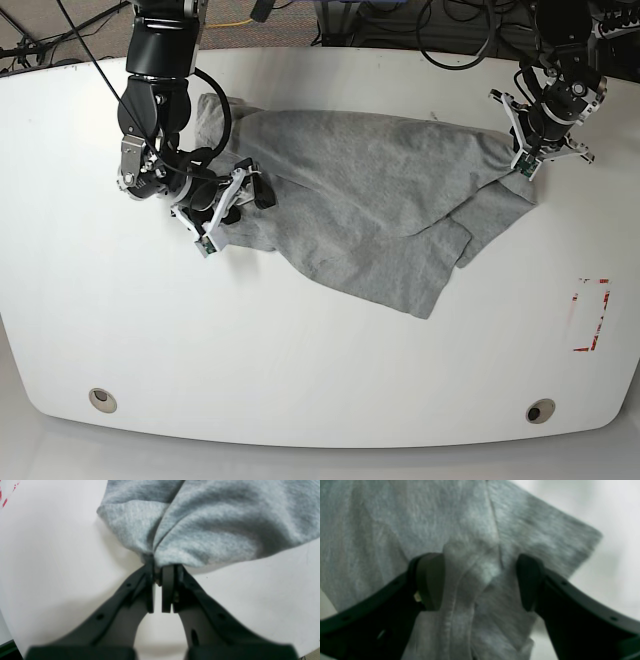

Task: Fold the T-shirt properly
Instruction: 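Regrasp the shirt edge with the right gripper beside its previous hold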

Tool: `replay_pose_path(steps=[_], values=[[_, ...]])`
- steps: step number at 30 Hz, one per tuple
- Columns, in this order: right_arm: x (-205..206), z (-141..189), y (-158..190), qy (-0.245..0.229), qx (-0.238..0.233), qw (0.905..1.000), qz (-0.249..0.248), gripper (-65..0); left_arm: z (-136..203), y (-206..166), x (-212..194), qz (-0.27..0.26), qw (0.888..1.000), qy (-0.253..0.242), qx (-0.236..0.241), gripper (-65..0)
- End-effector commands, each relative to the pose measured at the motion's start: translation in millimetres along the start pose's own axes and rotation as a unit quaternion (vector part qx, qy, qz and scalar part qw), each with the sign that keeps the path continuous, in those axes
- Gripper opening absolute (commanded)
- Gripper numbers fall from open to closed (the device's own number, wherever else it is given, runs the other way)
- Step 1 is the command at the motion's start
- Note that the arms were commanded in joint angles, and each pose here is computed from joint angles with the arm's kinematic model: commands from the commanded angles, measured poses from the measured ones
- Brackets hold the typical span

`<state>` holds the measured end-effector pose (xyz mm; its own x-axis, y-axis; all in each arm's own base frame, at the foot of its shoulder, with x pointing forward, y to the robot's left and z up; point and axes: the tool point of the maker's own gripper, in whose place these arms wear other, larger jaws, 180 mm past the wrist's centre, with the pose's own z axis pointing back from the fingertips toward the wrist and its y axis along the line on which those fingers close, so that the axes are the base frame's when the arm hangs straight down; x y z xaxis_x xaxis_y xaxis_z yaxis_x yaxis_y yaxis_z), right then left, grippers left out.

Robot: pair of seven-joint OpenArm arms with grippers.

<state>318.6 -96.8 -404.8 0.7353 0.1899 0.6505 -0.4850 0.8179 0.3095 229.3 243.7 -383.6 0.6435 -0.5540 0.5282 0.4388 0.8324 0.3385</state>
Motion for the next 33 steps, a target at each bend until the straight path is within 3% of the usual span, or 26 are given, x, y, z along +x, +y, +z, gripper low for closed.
replay_pose_path(steps=[1, 14, 17, 23, 26, 33], values=[[21, -2, 10, -0.031, 0.014, 0.9994, 0.010, -22.0, 4, 7, 9, -0.005, 1.000, -0.016, 0.010, -65.0], [35, -15, 34, -0.048, 0.041, 0.9980, 0.002, -22.7, 3, 7, 9, -0.004, 1.000, -0.017, 0.010, -65.0], [37, -17, 38, -0.052, 0.045, 0.9976, 0.000, -31.2, 3, 7, 9, -0.004, 1.000, -0.017, 0.009, -65.0], [49, -15, 36, -0.063, 0.042, 0.9971, 0.006, -59.9, 2, 6, 10, -0.004, 1.000, -0.017, 0.008, -65.0], [50, -15, 35, -0.063, 0.041, 0.9972, 0.007, -65.0, 2, 5, 10, -0.005, 1.000, -0.017, 0.006, -65.0], [59, -6, 35, -0.079, 0.031, 0.9962, 0.018, -65.0, 2, 5, 11, -0.006, 1.000, -0.018, 0.006, -65.0]])
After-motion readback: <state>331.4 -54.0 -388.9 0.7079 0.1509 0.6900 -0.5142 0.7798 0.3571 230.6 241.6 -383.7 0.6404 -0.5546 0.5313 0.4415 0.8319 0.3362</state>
